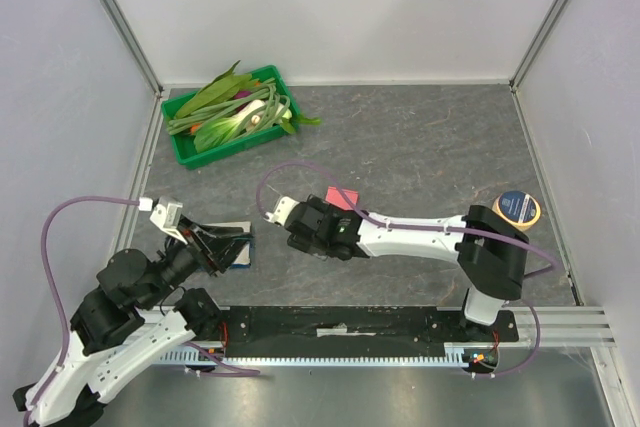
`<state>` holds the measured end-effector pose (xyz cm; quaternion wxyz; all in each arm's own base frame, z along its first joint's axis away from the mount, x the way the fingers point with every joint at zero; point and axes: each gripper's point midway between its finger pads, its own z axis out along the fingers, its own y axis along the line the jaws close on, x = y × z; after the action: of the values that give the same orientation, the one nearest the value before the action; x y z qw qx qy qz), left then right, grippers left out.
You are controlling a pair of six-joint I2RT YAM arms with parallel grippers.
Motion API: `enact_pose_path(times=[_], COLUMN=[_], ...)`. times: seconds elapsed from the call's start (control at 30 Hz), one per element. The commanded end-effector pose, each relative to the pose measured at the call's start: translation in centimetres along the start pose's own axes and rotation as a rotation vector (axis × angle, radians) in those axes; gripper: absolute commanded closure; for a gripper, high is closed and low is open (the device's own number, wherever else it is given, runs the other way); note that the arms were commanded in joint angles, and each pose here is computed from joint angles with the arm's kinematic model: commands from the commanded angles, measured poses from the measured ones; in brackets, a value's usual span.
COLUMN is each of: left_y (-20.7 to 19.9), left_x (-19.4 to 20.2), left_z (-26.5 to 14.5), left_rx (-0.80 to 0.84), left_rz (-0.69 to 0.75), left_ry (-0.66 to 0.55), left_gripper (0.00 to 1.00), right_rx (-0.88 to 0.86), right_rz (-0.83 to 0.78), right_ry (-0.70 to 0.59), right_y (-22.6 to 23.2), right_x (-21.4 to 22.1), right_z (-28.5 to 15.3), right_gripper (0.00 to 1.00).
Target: Fold the paper box
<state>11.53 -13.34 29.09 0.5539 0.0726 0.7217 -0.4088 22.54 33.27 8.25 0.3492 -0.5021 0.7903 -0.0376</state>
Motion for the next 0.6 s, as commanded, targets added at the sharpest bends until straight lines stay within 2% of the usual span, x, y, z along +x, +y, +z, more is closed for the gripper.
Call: enact_pose_path(times=[0.0,0.13,0.37,0.53,0.57], left_y=[0.5,0.7,0.8,0.9,0.9], left_x=[-0.4,-0.7,-1.0,-1.0,-1.0], left_z=[-0.5,-0.8,-0.8,-0.6,-0.5], left_rx=[-0.039,-0.05,-0.062,-0.066,-0.068], left_rz=[0.006,0.001,0.011,0.02,0.021], left_ry=[-0.003,-0.018,-0.018,-0.015,-0.012], left_gripper=[0.55,0.52,0.49,0.48,0.48], right_rx=[0.114,0.213,0.344,0.433,0.432], right_rz=[-0.14,-0.19,-0.151,0.01,0.051], right_ry=[0.071,0.116,0.14,0.224,0.235], right_y=[-1.3,-1.7,-3.5,-6.7,-7.2], right_x=[1.9,2.8,3.4,4.7,4.8], right_z=[1.5,2.7,4.0,6.2,6.7], right_gripper=[0.19,0.2,0.22,0.25,0.3])
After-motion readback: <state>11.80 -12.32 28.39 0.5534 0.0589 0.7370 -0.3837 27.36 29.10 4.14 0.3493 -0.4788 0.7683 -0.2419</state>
